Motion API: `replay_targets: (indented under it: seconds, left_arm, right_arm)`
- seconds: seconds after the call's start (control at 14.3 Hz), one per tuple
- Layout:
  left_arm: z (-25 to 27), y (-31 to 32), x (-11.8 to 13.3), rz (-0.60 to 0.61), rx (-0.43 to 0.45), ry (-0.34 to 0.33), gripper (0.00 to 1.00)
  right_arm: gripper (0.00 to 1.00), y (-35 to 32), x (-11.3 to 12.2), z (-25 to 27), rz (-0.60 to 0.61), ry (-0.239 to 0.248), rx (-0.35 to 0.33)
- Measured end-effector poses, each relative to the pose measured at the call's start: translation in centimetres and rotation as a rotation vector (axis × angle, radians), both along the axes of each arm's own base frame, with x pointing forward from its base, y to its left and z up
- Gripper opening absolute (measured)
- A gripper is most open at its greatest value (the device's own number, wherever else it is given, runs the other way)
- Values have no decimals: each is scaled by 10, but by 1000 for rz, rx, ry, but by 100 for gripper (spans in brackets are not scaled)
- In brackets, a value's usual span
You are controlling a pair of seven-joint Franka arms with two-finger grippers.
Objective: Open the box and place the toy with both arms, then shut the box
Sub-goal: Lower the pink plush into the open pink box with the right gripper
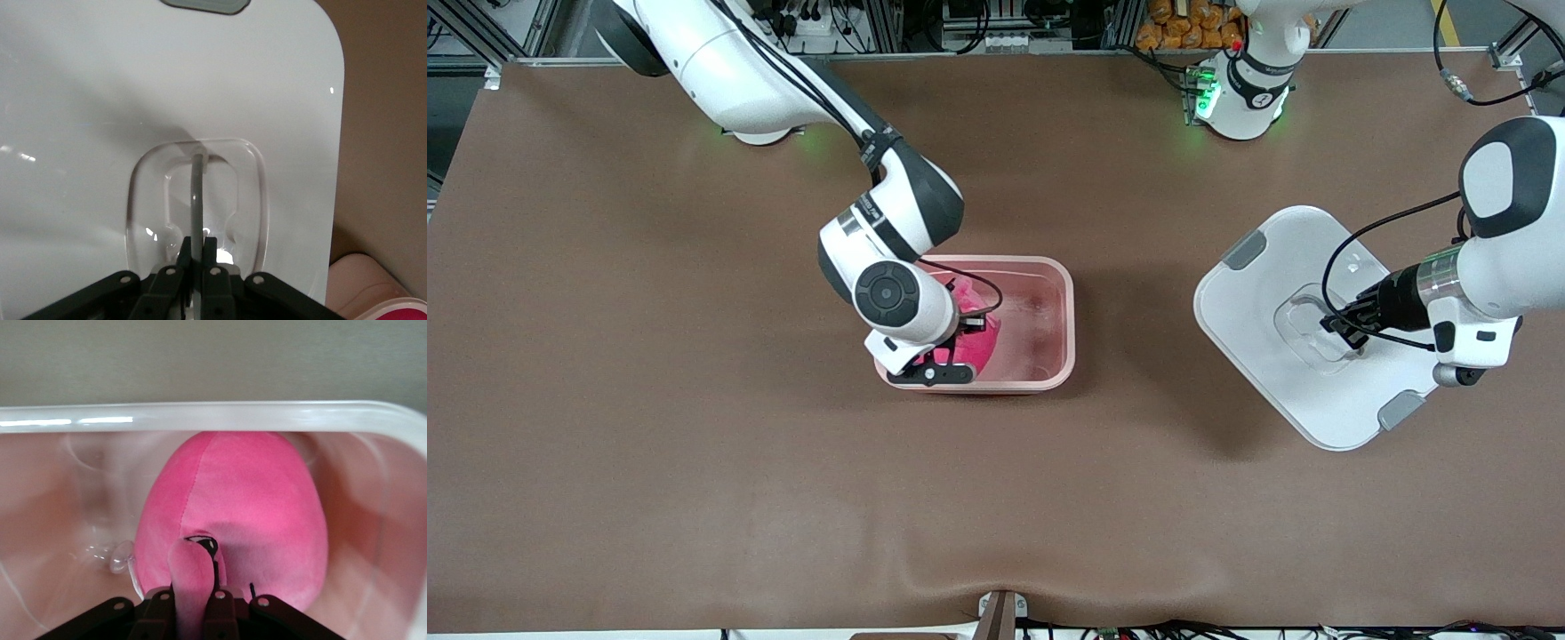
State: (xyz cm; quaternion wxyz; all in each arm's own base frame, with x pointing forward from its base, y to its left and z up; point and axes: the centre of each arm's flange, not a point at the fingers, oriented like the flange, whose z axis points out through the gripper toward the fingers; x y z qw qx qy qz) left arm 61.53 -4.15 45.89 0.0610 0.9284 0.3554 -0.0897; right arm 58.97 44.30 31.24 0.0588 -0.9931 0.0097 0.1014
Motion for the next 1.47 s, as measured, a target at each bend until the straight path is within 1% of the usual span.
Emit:
replay_targets:
  seconds: [0.28, 0.42, 0.56, 1.05, 1.19, 1.26, 1.4, 1.47]
  left_arm:
    - [-1, 0, 0, -1, 0, 3, 7]
    - [-1, 0, 0, -1, 0, 4, 7]
    - [-1, 0, 0, -1, 0, 4, 7]
    - [-1, 4, 0, 5, 0, 4, 7]
    - [-1, 4, 0, 5, 0, 4, 7]
    - [-1, 4, 0, 5, 0, 4, 7]
    - [-1, 4, 0, 5, 0, 4, 7]
    - [-1, 4, 0, 5, 0, 4, 7]
  right_arm:
    - [13, 36, -13, -13, -47, -59, 41]
    - [13, 50, -20, -19, -59, -77, 57]
    - [13, 59, -24, -25, -71, -91, 70]
    - [13, 72, -25, -51, -90, -130, 113]
    - [13, 77, -29, -54, -85, -133, 117]
    - [19, 78, -30, -54, -84, -133, 118]
    - [37, 77, -27, -53, -86, -137, 119]
    - [44, 76, -25, -51, -90, -140, 120]
